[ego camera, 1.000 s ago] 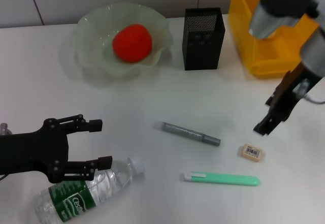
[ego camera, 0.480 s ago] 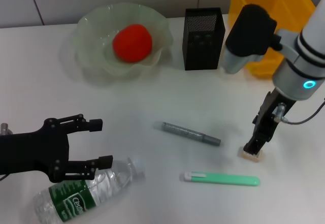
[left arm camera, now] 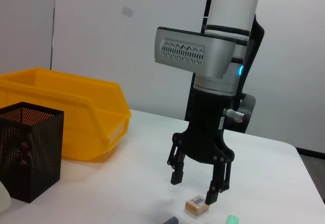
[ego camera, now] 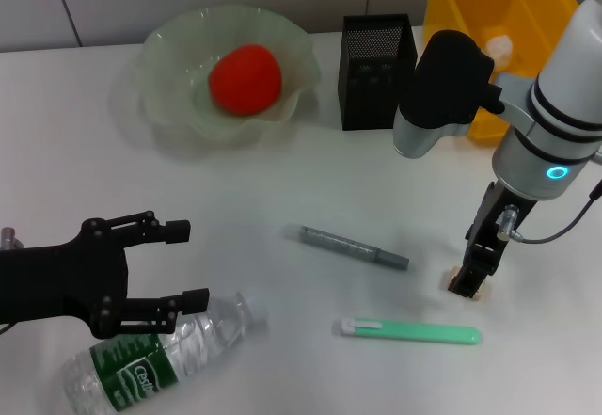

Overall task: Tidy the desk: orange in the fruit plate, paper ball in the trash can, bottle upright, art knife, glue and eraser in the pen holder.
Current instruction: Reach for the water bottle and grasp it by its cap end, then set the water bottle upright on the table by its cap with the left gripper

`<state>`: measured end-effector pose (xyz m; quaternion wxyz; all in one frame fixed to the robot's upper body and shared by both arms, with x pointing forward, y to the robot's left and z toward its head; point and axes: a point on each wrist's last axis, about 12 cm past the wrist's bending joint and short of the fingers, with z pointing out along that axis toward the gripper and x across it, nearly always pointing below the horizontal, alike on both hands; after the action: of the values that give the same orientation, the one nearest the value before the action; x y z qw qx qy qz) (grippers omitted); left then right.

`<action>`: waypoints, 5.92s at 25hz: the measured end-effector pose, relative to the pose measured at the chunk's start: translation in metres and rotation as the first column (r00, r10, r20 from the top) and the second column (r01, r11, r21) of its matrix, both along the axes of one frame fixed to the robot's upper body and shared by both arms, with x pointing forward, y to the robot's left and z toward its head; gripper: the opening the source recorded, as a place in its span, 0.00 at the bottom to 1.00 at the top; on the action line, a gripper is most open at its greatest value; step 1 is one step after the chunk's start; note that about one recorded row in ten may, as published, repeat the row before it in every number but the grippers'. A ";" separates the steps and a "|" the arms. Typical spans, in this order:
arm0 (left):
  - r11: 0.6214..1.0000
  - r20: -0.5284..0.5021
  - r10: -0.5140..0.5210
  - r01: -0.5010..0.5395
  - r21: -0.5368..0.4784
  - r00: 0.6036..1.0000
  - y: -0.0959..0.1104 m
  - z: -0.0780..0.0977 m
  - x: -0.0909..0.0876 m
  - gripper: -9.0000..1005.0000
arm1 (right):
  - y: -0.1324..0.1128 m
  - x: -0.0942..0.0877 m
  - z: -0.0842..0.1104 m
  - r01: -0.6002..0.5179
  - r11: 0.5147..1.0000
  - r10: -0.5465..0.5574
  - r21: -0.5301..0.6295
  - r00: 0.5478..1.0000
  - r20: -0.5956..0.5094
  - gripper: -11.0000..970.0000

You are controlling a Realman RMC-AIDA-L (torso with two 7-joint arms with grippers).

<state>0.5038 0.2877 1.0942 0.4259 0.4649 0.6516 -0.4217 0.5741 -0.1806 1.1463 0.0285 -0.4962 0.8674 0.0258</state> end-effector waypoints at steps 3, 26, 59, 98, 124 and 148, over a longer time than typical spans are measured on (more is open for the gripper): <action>1.000 0.001 0.001 -0.001 0.001 1.000 0.000 0.000 0.000 0.85 | 0.000 0.000 -0.001 0.001 1.000 -0.001 0.000 1.000 -0.003 0.79; 0.998 -0.035 0.017 -0.014 0.067 0.999 0.000 0.002 0.008 0.85 | -0.050 -0.025 0.000 0.030 0.961 -0.053 0.274 0.996 0.078 0.79; 0.684 -0.097 0.115 -0.008 0.730 0.989 -0.137 0.062 0.032 0.85 | -0.184 -0.137 -0.087 -0.215 0.558 -0.382 0.802 0.791 0.478 0.79; 0.483 -0.052 0.196 -0.050 0.874 0.979 -0.183 0.036 0.017 0.83 | -0.159 -0.134 -0.090 -0.268 0.493 -0.158 0.828 0.908 0.387 0.79; 0.597 0.069 0.203 -0.179 0.782 0.977 -0.170 0.098 0.016 0.44 | -0.155 -0.127 -0.093 -0.255 0.492 -0.162 0.832 0.913 0.375 0.79; 0.898 0.081 0.358 -0.367 0.243 0.930 -0.044 0.111 0.017 0.44 | -0.138 -0.110 -0.086 -0.250 0.433 -0.186 0.866 0.915 0.357 0.79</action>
<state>0.5212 0.2440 1.2047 0.4449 0.3933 0.7679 -0.2402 0.4645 -0.3190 1.0599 0.4647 -0.4143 0.6831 0.3818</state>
